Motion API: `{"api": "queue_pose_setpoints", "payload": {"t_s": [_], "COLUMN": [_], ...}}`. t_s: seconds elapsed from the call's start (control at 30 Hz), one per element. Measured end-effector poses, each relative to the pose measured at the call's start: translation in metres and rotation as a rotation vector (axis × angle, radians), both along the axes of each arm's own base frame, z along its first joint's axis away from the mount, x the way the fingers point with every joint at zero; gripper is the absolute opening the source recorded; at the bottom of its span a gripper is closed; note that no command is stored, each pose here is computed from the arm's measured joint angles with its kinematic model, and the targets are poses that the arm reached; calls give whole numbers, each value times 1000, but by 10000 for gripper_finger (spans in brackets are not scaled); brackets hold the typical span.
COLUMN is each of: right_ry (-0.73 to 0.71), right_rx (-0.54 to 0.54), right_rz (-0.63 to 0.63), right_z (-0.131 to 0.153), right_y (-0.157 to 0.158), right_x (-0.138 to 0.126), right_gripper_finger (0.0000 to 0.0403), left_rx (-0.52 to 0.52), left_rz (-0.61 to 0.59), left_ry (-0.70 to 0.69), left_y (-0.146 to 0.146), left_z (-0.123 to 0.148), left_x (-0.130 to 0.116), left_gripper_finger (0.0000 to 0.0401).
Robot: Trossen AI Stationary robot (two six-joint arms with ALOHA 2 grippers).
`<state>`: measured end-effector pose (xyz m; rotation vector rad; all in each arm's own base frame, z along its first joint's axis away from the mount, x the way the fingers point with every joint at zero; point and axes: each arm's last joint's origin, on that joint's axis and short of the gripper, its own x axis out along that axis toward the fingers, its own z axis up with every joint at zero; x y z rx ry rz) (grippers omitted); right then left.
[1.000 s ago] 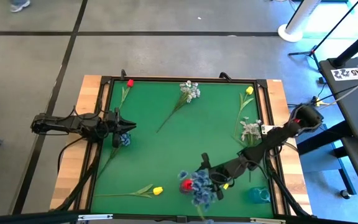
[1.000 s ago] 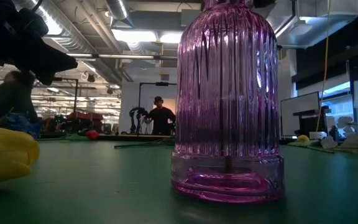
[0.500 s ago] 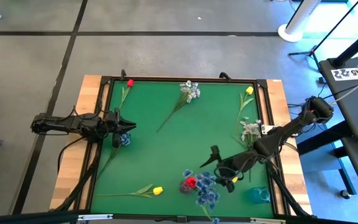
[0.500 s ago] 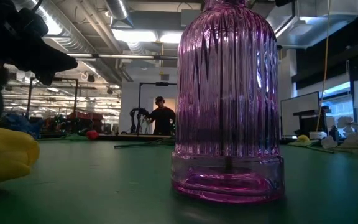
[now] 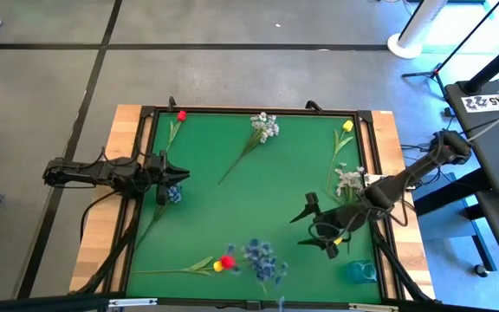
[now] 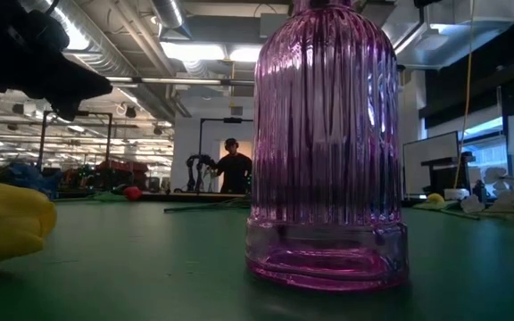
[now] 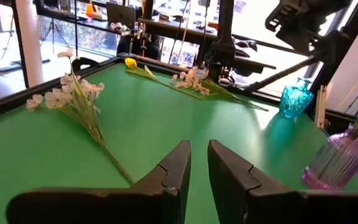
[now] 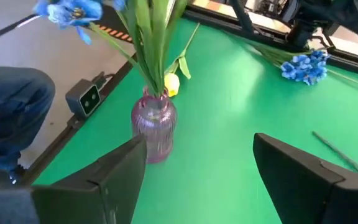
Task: Sort flowers into vase by color
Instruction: Put the blue flowers into the violet vase
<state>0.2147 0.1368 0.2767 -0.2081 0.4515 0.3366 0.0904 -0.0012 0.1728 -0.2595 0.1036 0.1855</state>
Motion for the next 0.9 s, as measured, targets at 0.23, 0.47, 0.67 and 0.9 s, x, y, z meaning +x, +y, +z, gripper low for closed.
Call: {"api": "queue_pose_setpoints", "payload": {"t_s": [0.23,0.47,0.67,0.9], "right_ry": [-21,-39,-33,-15], "right_rx": [7,-19,-81,-106], "right_rz": [-63,-185,-263,-275], "right_z": [7,7,5,3], "right_y": [-6,-13,-17,-18], "right_x": [-6,-4,-6,-7], "right_gripper_finger": [294,294,294,294], "left_rx": [-188,-231,-201,-217], "left_rz": [-42,-191,-309,-380], "left_ry": [-229,-296,-536,-560], "left_y": [-1,-6,-14,-33], "left_z": [20,27,36,37], "left_x": [1,1,0,9], "left_gripper_finger": [53,53,53,53]}}
